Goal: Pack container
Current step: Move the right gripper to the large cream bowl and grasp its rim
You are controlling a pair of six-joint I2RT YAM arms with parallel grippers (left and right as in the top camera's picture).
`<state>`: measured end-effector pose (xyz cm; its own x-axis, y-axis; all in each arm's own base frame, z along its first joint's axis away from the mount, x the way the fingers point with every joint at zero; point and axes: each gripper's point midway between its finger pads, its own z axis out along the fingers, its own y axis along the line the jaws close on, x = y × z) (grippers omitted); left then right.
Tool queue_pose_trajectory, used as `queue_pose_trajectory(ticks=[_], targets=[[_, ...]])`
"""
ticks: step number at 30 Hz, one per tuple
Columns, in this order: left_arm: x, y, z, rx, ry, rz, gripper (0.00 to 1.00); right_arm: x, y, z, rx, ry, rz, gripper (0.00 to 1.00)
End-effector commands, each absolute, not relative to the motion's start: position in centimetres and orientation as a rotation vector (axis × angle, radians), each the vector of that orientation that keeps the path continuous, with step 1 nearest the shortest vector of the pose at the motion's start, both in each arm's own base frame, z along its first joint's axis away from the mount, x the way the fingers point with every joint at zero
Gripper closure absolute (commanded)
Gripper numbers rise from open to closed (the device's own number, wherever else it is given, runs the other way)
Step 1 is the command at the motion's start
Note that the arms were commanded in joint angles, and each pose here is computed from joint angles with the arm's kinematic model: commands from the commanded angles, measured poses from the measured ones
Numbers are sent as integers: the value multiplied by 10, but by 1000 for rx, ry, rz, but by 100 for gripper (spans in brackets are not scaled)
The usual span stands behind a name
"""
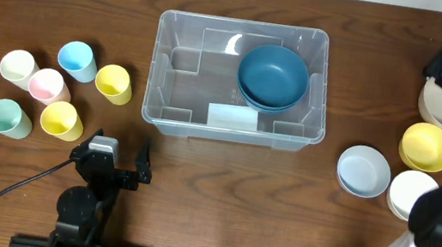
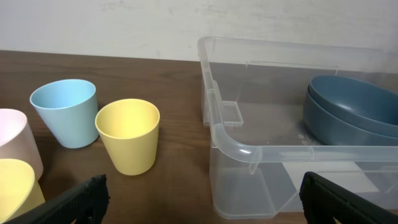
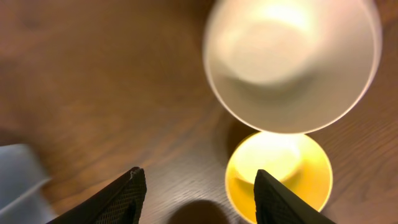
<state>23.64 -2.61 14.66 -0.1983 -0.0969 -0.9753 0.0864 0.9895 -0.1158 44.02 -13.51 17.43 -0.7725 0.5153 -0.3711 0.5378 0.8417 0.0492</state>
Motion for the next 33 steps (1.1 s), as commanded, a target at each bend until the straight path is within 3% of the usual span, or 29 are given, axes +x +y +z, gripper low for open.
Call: queue_pose_trajectory(ticks=[1, 8, 13, 25, 29, 33], targets=[[235, -26, 132, -4, 1805, -164, 2, 436, -156, 135, 899, 2704, -113, 43], [235, -26, 132, -4, 1805, -164, 2, 440, -176, 94, 917, 2756, -122, 45], [235, -26, 132, -4, 1805, -164, 2, 445, -178, 72, 913, 2782, -122, 64], [235, -26, 132, -4, 1805, -164, 2, 453, -175, 53, 783, 2832, -91, 63], [235, -26, 132, -4, 1805, -164, 2, 454, -175, 53, 774, 2833, -93, 97], [235, -26, 132, -4, 1805, -164, 2, 454, -175, 53, 774, 2831, -93, 99]])
